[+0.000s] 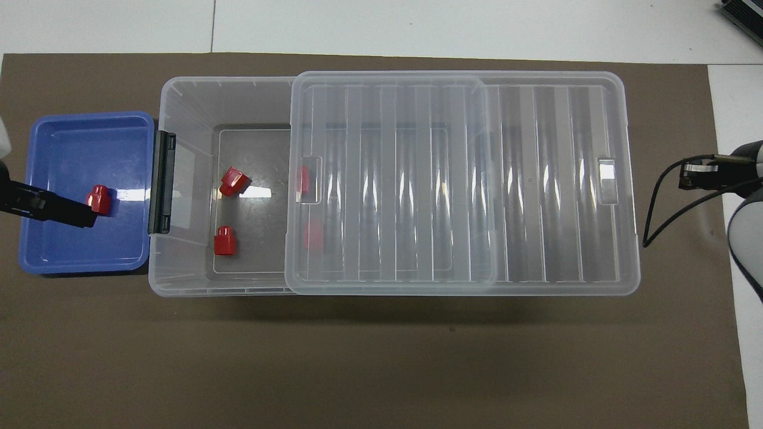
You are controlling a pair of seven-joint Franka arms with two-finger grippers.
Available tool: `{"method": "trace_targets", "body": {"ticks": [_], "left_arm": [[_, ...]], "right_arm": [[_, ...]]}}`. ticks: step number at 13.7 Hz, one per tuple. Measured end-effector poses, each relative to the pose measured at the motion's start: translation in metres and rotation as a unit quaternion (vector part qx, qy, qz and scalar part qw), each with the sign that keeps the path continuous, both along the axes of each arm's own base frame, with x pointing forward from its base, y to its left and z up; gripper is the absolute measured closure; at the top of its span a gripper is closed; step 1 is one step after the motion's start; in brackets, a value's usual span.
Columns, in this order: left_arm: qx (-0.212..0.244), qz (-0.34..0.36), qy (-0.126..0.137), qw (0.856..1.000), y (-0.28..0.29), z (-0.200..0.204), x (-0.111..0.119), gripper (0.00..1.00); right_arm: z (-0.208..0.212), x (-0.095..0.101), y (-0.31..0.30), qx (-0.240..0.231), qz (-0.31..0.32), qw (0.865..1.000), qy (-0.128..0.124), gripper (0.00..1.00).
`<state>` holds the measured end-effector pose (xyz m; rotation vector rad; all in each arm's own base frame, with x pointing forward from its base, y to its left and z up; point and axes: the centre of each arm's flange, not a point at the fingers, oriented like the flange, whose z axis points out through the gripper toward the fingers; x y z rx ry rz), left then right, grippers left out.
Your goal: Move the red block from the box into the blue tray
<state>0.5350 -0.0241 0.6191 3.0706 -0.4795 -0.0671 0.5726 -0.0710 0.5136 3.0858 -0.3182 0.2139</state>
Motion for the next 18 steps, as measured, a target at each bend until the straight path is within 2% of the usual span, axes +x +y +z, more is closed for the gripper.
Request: {"method": "trace_targets", "body": {"ticks": [10,18], "left_arm": [[0.0,0.004,0.0,1.0,0.005,0.0,0.0,0.0],[0.0,0.004,0.0,1.0,0.005,0.0,0.0,0.0]], "right_arm": [[-0.036,0.005,0.032,0.004,0.028,0.999,0.026,0.99],[-0.043,0.004,0.061,0.005,0.053,0.998,0.041,0.99]]}}
